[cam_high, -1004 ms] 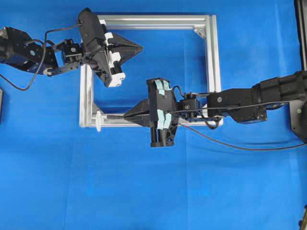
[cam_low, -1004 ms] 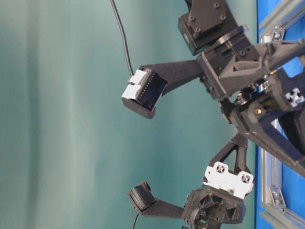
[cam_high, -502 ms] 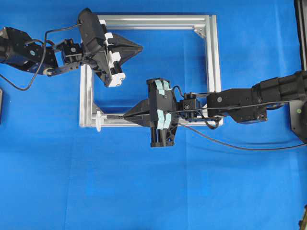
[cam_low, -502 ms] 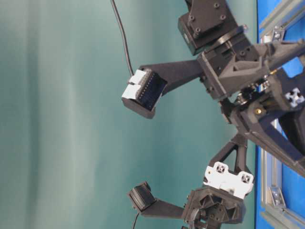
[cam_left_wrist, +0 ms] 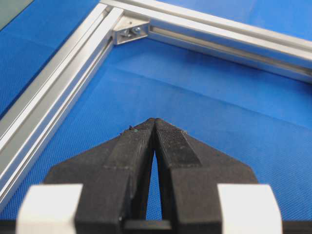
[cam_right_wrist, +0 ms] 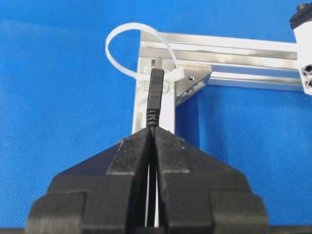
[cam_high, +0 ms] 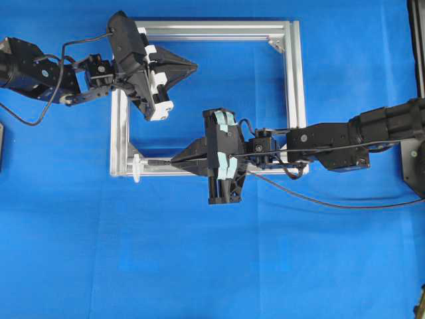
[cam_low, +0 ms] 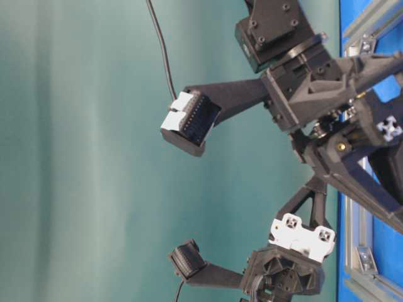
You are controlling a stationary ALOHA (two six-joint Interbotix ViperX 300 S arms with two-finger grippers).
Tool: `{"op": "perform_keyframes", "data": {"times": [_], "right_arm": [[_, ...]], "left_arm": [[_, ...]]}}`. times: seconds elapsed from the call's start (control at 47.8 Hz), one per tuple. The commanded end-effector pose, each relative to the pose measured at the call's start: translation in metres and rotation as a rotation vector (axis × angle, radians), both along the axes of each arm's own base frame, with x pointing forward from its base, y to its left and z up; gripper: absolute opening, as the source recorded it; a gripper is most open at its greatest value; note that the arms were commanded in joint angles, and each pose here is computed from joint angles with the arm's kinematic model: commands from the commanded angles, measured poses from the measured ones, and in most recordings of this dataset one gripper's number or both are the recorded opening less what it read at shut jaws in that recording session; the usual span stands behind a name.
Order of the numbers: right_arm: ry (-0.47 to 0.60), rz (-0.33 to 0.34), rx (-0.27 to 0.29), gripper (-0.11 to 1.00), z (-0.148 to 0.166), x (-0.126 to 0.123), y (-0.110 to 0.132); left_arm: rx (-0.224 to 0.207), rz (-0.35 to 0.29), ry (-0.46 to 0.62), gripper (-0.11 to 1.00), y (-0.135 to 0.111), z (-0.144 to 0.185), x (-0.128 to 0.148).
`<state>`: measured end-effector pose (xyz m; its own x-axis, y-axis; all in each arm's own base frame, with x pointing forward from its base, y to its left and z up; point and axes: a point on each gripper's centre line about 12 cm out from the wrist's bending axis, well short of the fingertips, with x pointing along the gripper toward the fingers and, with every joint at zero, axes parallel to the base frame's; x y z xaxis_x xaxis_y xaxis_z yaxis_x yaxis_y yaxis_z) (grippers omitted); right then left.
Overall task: Insert the wire through the string loop located on the left side.
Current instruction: 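Push the USB plug through the white loop with the right gripper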
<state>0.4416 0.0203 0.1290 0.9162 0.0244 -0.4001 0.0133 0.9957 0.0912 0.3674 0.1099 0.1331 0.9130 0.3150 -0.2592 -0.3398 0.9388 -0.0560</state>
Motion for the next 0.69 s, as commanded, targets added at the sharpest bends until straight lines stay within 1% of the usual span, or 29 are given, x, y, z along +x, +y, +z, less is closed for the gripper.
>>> {"op": "perform_keyframes", "data": {"times": [0.0,0.335,0.502,0.669], "right_arm": [[-0.045,0.005,-0.001,0.0,0.014,0.006,0.001],[-0.051,0.011,-0.001,0.0,0.014,0.008,0.004],[-0.065,0.024,-0.009,0.0,0.015,0.019,0.007],[-0.072,0.021,-0.017,0.0,0.012,0.033,0.003]], "left_arm": [[0.015,-0.001,-0.055,0.0,0.001,0.019,0.003],[0.015,-0.001,-0.055,0.0,0.001,0.019,0.002],[0.016,-0.001,-0.058,0.0,0.001,0.02,0.003],[0.016,-0.001,-0.056,0.0,0.001,0.02,0.003]]}}
